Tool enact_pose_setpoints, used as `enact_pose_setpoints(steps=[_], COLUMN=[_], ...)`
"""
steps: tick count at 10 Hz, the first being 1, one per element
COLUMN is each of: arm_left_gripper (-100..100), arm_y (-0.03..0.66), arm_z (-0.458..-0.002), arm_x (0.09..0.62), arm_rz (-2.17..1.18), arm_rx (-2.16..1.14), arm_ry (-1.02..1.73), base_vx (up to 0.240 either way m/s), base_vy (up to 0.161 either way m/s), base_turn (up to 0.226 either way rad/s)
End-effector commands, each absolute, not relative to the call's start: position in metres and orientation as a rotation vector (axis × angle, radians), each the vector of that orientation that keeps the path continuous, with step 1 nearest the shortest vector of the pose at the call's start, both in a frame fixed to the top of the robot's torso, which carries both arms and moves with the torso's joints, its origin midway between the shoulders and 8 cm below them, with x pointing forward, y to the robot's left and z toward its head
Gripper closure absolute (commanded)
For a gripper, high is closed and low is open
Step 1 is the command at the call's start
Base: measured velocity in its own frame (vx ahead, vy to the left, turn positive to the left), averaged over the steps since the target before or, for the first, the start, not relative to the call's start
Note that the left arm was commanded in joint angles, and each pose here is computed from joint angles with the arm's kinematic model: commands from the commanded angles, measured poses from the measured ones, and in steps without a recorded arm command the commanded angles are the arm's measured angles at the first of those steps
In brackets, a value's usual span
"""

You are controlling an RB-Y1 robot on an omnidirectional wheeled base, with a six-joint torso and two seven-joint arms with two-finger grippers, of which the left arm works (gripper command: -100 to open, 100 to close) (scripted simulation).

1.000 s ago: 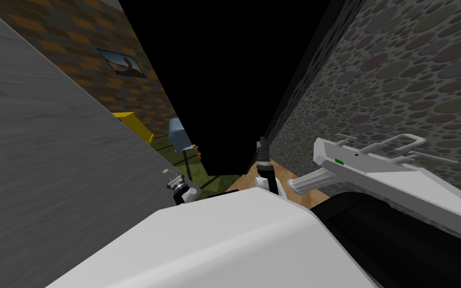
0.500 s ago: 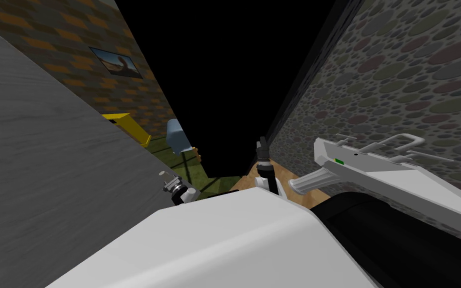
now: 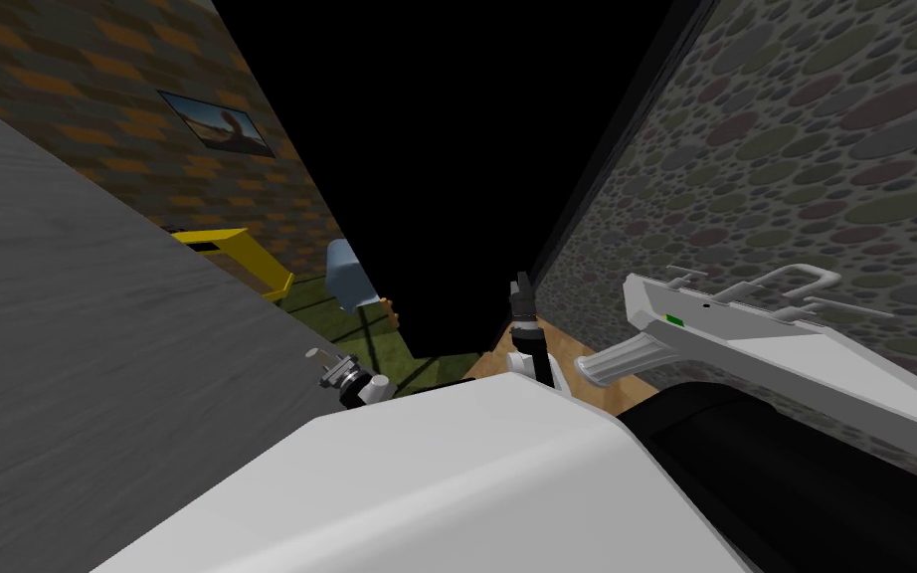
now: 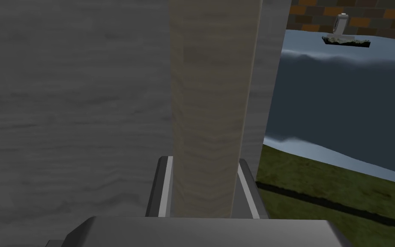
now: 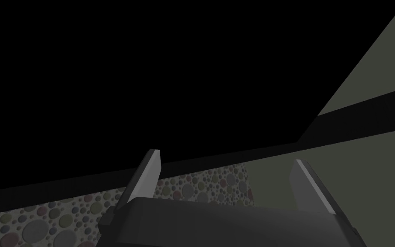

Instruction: Push the door open

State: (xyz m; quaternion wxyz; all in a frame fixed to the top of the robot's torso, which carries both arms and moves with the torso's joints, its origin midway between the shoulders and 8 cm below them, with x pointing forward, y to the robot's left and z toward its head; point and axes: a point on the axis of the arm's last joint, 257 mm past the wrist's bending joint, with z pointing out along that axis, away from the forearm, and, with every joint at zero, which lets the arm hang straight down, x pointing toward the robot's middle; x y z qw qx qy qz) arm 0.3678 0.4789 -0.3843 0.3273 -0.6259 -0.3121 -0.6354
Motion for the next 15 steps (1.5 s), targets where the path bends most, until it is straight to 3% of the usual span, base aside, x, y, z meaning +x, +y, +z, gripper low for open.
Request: enact_pose_setpoints(steps=[1, 5, 11, 15], arm_left_gripper=[100, 100, 100, 100], arm_y=[0.494, 0.491, 0.535, 0.547], arm_z=[-0.38, -0.391, -0.373, -0.369], arm_x=[0.355, 0.343, 0.309, 0.295], arm_rz=[-1.638, -1.593, -1.517, -1.483], arm_rx=[-1.596, -1.597, -1.429, -1.37], arm_ry=[-0.843, -0.899, -0.979, -1.012], base_vx=[0.094, 0.117, 0.016, 0.02], base_vy=[0.044, 0.059, 0.163, 0.085], base_turn=[-0.055, -0.035, -0.146, -0.071])
